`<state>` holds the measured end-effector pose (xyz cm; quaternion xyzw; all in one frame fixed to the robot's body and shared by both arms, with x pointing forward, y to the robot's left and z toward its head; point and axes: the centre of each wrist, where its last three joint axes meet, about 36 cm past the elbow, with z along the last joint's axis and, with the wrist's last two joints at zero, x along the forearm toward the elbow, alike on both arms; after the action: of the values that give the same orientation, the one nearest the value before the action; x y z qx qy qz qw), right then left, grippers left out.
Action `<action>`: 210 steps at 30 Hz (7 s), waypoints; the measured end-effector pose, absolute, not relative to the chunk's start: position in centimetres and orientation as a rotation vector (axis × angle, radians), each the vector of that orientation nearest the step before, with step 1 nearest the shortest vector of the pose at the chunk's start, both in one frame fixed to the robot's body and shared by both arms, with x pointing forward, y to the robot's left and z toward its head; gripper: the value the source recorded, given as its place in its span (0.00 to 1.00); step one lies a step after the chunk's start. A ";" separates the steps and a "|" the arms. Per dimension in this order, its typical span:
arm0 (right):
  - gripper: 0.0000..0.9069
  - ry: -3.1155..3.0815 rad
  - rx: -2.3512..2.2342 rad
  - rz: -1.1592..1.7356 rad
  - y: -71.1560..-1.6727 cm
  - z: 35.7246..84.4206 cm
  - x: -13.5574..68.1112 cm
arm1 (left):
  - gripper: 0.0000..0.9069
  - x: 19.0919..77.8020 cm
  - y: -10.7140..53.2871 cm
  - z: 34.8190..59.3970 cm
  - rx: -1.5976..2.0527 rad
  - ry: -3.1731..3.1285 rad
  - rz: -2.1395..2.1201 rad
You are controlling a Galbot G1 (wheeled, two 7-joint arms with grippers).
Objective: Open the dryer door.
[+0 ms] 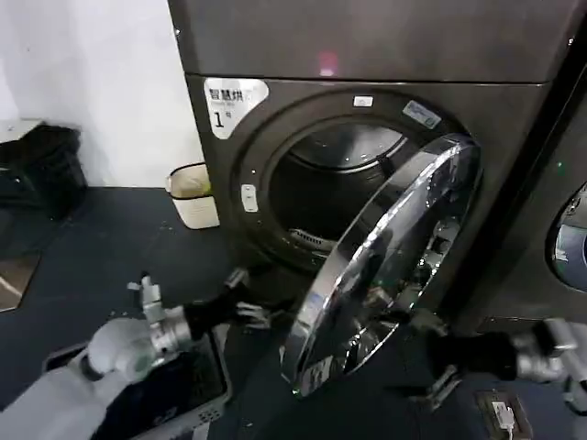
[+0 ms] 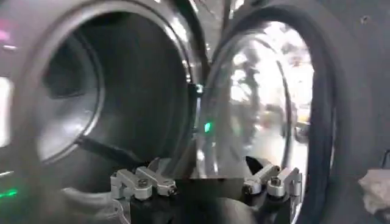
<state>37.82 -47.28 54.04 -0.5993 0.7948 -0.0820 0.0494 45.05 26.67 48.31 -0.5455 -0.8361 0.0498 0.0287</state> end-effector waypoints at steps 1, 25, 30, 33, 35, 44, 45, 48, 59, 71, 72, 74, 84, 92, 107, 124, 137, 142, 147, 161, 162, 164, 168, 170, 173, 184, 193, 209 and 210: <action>1.00 2.441 -1.793 -0.260 -48.0 54.3 37.4 | 1.00 45.1 26.3 48.2 -1.695 -2.569 0.152; 1.00 2.937 -0.122 -0.500 -57.7 56.7 17.9 | 1.00 42.4 19.0 48.3 -1.923 -2.340 0.175; 1.00 2.936 0.369 -0.463 -57.3 58.3 15.0 | 1.00 41.9 17.2 48.1 -1.976 -2.312 0.183; 1.00 2.894 0.667 -0.431 -57.6 59.4 13.4 | 1.00 41.9 15.9 47.9 -1.992 -2.302 0.182; 1.00 2.824 0.851 -0.425 -57.8 60.1 12.3 | 1.00 42.0 15.1 47.7 -2.019 -2.293 0.164; 1.00 2.543 1.357 -0.416 -58.6 62.0 7.6 | 1.00 44.5 8.9 47.7 -2.161 -2.222 0.153; 1.00 2.517 1.389 -0.416 -58.8 62.3 7.2 | 1.00 44.8 8.1 47.8 -2.179 -2.214 0.156; 1.00 2.453 1.468 -0.433 -59.3 63.2 5.9 | 1.00 45.6 5.6 48.1 -2.223 -2.181 0.164; 1.00 2.276 1.676 -0.637 -59.9 66.2 1.0 | 1.00 46.3 -3.2 48.4 -2.329 -2.088 0.132; 1.00 2.174 1.800 -0.738 -61.1 67.2 -1.9 | 1.00 47.1 -11.9 48.3 -2.369 -2.068 0.120; 1.00 2.176 1.798 -0.737 -61.2 67.2 -1.9 | 1.00 47.2 -12.5 48.2 -2.366 -2.078 0.120; 1.00 2.180 1.794 -0.735 -61.3 67.2 -1.8 | 1.00 47.3 -13.7 48.3 -2.358 -2.093 0.122; 1.00 2.216 1.765 -0.729 -61.4 67.1 -1.7 | 1.00 51.0 -13.6 46.7 -2.223 -2.224 0.058; 1.00 2.214 1.767 -0.730 -61.3 67.2 -1.7 | 1.00 53.1 -12.6 45.1 -2.160 -2.283 0.017; 1.00 2.200 1.777 -0.744 -61.2 67.2 -2.0 | 1.00 52.5 -13.0 46.2 -2.227 -2.295 0.095; 1.00 2.207 1.744 -0.770 -60.8 67.3 -1.4 | 1.00 48.8 -14.4 46.7 -2.364 -2.417 0.249; 1.00 2.213 1.738 -0.777 -60.6 67.2 -1.1 | 1.00 47.3 -14.8 47.3 -2.443 -2.393 0.293; 1.00 2.221 1.722 -0.777 -60.4 67.1 -0.6 | 1.00 48.5 -12.6 46.7 -2.408 -2.425 0.253; 1.00 2.230 1.710 -0.780 -60.3 67.2 -0.2 | 1.00 49.8 -9.8 45.9 -2.353 -2.463 0.203; 1.00 2.184 1.700 -0.808 -60.0 68.0 -0.3 | 1.00 51.5 -1.9 46.3 -2.262 -2.528 0.128; 1.00 2.177 1.698 -0.810 -60.0 68.0 -0.3 | 1.00 51.5 -1.0 46.4 -2.255 -2.529 0.125; 1.00 2.170 1.693 -0.787 -60.0 67.9 -0.3 | 1.00 51.4 0.9 46.5 -2.235 -2.542 0.100; 1.00 2.147 1.696 -0.775 -60.0 67.9 -0.5 | 1.00 50.6 4.4 46.5 -2.191 -2.561 0.053; 1.00 2.147 1.697 -0.778 -60.0 67.9 -0.4 | 1.00 50.1 5.9 46.6 -2.177 -2.568 0.033; 1.00 2.170 1.729 -0.803 -59.6 67.9 -0.4 | 1.00 49.5 8.4 46.6 -2.102 -2.613 -0.016; 1.00 2.163 1.721 -0.835 -59.0 68.2 0.1 | 1.00 47.8 19.5 46.9 -1.883 -2.684 -0.283; 1.00 2.179 1.703 -0.820 -58.7 67.8 0.8 | 1.00 44.9 27.7 48.6 -1.638 -2.589 -0.582; 1.00 2.173 1.703 -0.859 -58.4 68.0 1.2 | 1.00 37.7 38.9 52.0 -1.329 -2.263 -0.936; 1.00 2.173 1.702 -0.860 -58.4 68.0 1.2 | 1.00 37.6 39.4 52.1 -1.314 -2.238 -0.968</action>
<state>1.18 -58.41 68.05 0.5840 0.7458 -0.2952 0.1249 37.55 39.39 52.14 -0.4661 -0.7942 -0.3433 0.1848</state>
